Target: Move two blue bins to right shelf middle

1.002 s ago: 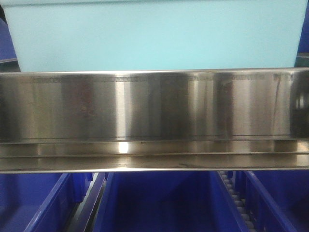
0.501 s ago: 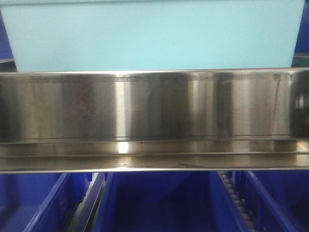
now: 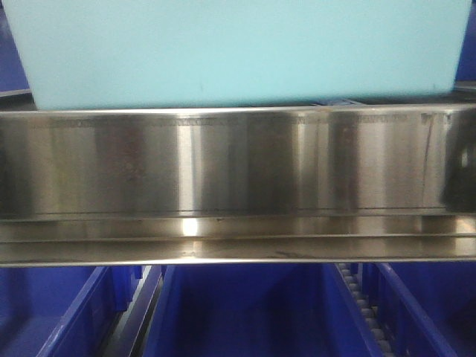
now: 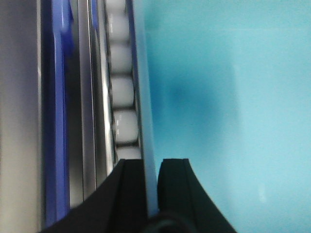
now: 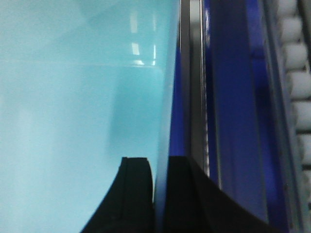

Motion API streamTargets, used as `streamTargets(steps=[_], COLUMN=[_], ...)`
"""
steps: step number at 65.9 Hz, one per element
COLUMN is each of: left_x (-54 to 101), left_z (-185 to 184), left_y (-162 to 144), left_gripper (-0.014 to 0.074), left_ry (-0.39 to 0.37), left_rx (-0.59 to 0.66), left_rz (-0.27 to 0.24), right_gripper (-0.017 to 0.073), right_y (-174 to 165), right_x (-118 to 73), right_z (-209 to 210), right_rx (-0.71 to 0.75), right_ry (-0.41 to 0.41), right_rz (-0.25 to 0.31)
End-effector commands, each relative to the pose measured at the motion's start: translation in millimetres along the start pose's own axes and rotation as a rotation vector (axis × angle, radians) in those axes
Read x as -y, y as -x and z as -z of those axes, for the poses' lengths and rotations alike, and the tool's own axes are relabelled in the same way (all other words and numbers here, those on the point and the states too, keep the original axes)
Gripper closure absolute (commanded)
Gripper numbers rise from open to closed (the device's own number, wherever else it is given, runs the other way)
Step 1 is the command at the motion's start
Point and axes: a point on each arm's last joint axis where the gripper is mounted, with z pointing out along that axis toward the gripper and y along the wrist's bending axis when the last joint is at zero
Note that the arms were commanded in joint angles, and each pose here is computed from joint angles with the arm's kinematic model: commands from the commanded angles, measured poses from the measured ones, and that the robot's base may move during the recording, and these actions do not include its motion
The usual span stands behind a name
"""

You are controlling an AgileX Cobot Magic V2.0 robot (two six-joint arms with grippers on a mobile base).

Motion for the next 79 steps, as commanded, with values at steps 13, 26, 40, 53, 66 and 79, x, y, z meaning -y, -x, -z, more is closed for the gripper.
streamTargets(steps=[13, 26, 40, 53, 66, 79], left_x=[-4.5, -7.2, -8.4, -9.5, -6.8, -5.9], left_z=[81, 105, 105, 105, 108, 109], left_y=[15, 19, 19, 20, 23, 25], left_gripper=[0.0704, 0.0704, 0.0704, 0.0704, 0.0704, 0.0704], left_ry=[-0.05, -0.049, -0.064, -0.076, -0.11, -0.121], left_rx=[0.424, 0.569, 0.567, 0.565, 0.612, 0.64], left_rz=[-0.047, -0.077, 0.004, 0.052, 0.056, 0.052], right_gripper=[0.0721, 0.0721, 0.0721, 0.0721, 0.0721, 0.0721], right_y=[32, 48, 51, 55, 56, 56], right_x=[0.4, -3.3, -4.4, -4.4, -3.3, -3.3], right_z=[74, 94, 95, 97, 98, 98], right_rx=[0.301, 0.456, 0.483, 0.538, 0.551, 0.551], right_ry=[0.055, 0.113, 0.124, 0.12, 0.105, 0.105], right_rz=[0.001, -0.005, -0.003, 0.012, 0.023, 0.023])
